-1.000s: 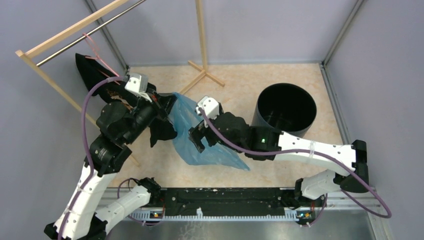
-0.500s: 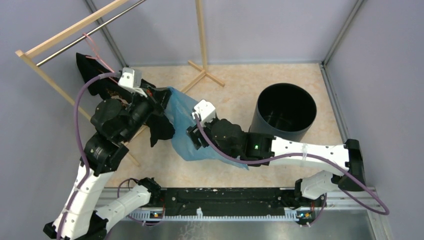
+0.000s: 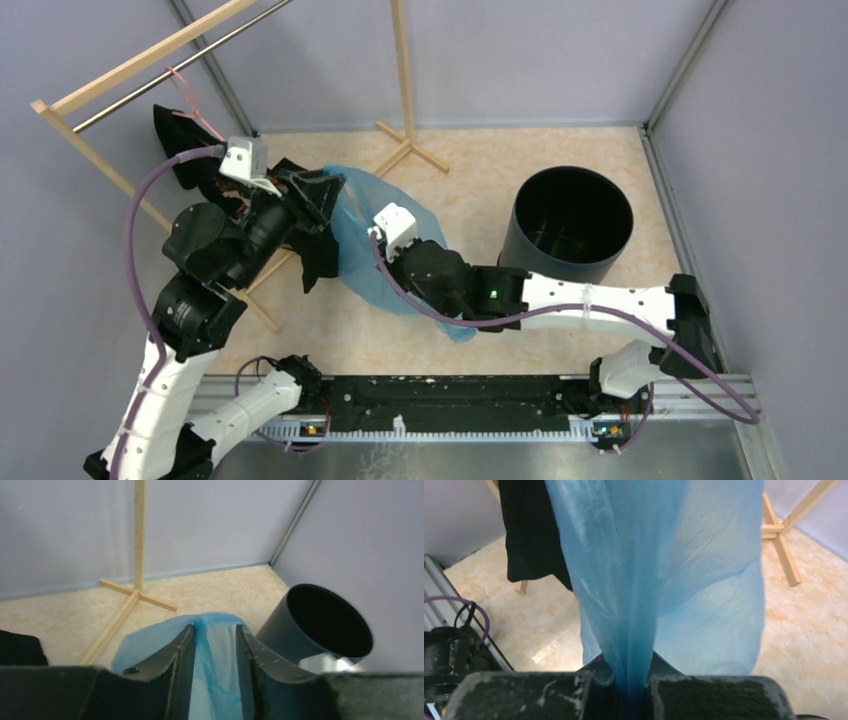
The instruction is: Put the trash bags into the trash bin
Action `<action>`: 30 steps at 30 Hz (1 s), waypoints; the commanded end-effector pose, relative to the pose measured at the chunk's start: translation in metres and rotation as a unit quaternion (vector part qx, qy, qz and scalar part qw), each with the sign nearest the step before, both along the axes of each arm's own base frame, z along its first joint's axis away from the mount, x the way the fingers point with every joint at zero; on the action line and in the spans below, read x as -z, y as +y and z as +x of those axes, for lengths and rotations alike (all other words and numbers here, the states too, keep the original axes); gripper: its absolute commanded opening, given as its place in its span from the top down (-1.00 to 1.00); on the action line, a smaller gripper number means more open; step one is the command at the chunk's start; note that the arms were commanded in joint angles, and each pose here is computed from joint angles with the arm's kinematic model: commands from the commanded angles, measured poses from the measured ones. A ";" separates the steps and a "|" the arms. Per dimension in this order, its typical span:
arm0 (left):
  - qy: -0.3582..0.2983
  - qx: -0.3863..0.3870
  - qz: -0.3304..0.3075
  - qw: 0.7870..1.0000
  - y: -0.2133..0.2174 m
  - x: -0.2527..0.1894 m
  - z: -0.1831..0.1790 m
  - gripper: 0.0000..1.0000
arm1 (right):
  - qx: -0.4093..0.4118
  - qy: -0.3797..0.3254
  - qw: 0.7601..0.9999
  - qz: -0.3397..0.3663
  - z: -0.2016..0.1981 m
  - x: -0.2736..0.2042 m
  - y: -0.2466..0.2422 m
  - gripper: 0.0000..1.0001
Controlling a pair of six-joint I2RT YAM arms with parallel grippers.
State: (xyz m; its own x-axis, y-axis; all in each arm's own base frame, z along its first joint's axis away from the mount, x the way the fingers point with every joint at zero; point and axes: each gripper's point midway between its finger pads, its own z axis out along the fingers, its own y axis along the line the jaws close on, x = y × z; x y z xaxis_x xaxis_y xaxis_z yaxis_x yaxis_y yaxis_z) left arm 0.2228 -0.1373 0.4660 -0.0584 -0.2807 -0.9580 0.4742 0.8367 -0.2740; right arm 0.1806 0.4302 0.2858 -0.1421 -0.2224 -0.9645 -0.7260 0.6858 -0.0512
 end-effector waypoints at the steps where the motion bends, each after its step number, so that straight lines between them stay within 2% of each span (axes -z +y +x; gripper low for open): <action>1: -0.055 -0.013 -0.012 0.998 0.015 -0.034 -0.015 -0.24 | 0.043 -0.052 0.992 0.106 0.015 -0.106 -0.040 1.00; 3: -0.067 -0.025 -0.015 0.997 0.023 -0.040 -0.020 -0.80 | 0.063 -0.062 0.987 0.130 0.024 -0.133 -0.067 1.00; 4: -0.073 -0.032 -0.016 0.997 0.028 -0.044 -0.022 -0.94 | 0.075 -0.067 0.984 0.144 0.029 -0.148 -0.082 1.00; 5: -0.080 -0.036 -0.018 0.996 0.031 -0.047 -0.025 -0.97 | 0.087 -0.073 0.981 0.159 0.034 -0.163 -0.100 1.00; 8: -0.091 -0.045 -0.018 0.995 0.039 -0.053 -0.032 -0.98 | 0.131 -0.102 0.968 0.189 0.040 -0.203 -0.158 1.00; 13: -0.093 -0.059 -0.025 0.994 0.047 -0.056 -0.036 -0.97 | 0.190 -0.152 0.951 0.190 0.027 -0.246 -0.248 1.00; 19: -0.067 0.001 -0.037 0.997 0.013 -0.050 -0.023 -0.98 | 0.255 -0.161 0.937 0.176 0.012 -0.245 -0.328 1.00; 23: -0.068 0.070 -0.053 0.994 -0.019 -0.062 -0.017 -0.98 | 0.246 -0.162 0.935 0.197 0.000 -0.244 -0.351 1.00; 26: -0.064 0.120 -0.077 0.988 -0.045 -0.065 -0.009 -0.96 | 0.251 -0.156 0.937 0.188 0.000 -0.229 -0.355 1.00; 30: -0.035 0.197 -0.109 0.974 -0.087 -0.055 0.007 -0.75 | 0.238 -0.132 0.951 0.149 0.000 -0.207 -0.344 1.00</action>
State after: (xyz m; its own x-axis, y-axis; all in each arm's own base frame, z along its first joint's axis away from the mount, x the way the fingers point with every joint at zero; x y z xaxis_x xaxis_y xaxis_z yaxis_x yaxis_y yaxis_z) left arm 0.2304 -0.1846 0.5059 -0.0745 -0.3750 -0.9240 0.6426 0.6905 -0.3320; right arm 0.1767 0.0725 0.5225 0.1688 0.2100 -0.9630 -0.3171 0.9366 0.1487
